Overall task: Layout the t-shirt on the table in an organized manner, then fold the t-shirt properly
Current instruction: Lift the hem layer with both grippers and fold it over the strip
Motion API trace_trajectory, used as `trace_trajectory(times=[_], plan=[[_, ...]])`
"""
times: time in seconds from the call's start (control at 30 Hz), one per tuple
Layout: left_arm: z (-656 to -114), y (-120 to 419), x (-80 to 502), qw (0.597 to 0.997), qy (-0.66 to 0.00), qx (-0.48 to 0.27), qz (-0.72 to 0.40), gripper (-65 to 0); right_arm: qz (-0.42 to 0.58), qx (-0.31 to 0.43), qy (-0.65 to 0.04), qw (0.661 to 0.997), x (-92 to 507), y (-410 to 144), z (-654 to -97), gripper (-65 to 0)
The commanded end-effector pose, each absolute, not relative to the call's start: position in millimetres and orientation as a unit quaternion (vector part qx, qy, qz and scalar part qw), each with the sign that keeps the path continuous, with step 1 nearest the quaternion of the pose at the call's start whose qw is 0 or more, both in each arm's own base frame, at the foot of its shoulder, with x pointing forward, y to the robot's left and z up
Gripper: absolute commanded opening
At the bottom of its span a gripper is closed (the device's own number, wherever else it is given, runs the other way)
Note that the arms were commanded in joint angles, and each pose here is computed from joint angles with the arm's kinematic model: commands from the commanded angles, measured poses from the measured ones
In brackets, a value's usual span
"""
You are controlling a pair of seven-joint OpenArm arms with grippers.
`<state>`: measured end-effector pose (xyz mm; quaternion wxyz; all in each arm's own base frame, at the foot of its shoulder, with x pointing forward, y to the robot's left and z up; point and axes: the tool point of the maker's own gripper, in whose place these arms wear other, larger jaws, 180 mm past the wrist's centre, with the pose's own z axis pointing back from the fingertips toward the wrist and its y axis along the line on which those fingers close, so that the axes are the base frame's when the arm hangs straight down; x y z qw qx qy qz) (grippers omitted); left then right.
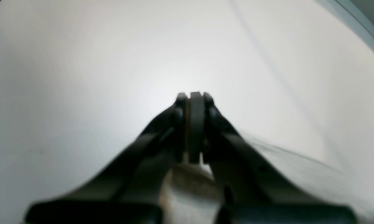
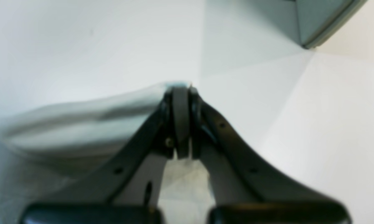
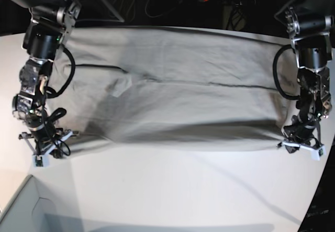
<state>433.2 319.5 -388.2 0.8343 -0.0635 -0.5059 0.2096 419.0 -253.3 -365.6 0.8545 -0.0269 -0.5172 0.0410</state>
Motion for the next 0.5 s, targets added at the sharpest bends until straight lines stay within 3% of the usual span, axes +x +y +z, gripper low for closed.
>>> trace_trajectory(times=[0.0,0.47], plan=[[-361,328,448,0.815,-0.539,-0.06,0.205,-64.8,0.042,-0.036,-0.544,0.837,426,-258,-345,-65.0],[-322,310,437,0.792,-0.588,-0.058,0.153,-64.8,0.037,-0.02,-0.548,0.835,376,-239,-356,-65.0]])
